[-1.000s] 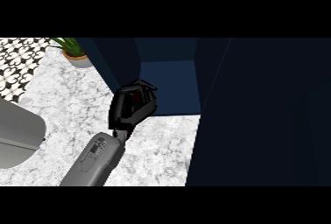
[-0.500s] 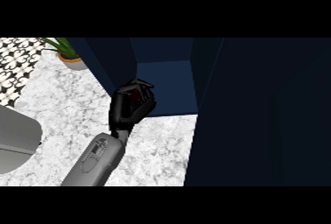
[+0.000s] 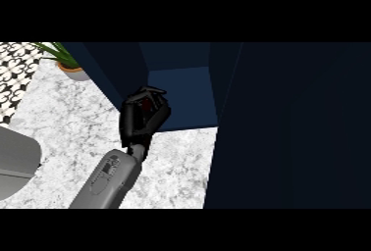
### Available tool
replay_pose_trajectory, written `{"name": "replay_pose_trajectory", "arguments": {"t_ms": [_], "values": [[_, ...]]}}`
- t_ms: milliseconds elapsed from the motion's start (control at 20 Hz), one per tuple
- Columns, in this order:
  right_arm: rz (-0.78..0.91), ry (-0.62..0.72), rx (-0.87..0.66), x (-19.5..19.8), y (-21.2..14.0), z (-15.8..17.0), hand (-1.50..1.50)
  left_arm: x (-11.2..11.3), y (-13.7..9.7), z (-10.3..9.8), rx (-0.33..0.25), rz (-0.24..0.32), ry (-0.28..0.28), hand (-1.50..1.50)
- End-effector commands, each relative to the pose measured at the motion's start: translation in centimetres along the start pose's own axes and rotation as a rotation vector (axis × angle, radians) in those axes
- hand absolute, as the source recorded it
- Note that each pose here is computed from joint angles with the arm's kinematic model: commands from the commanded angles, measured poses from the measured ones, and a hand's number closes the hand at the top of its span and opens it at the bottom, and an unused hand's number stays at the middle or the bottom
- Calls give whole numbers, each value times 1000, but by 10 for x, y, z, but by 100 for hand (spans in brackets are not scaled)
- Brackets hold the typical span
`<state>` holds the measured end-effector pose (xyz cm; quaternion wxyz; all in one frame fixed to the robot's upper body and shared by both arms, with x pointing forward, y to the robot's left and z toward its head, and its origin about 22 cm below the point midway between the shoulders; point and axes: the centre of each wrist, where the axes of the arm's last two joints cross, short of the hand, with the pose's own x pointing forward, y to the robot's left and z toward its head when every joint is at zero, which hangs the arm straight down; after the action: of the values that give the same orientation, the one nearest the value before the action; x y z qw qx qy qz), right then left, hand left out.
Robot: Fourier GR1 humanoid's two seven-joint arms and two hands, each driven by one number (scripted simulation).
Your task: Pick up the wine, place it into the cabinet and close the cabinet
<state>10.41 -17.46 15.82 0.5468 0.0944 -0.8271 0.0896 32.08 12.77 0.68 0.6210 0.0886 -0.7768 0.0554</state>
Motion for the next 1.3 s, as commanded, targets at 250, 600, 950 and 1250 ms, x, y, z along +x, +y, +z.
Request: {"name": "replay_pose_trajectory", "arguments": {"t_ms": [250,600,950,1250], "values": [[-84,-20,32,21,0,7,-150,1,-10,-37,-39,-37,108,150],[-76,-5,49,23,-3,11,-150,7,-9,-81,-64,-139,83,-150],[-83,-11,51,22,-2,14,-150,5,0,-108,-20,-243,68,-150],[-85,-20,45,23,-2,15,-150,15,-15,-118,-12,-217,43,-150]]}}
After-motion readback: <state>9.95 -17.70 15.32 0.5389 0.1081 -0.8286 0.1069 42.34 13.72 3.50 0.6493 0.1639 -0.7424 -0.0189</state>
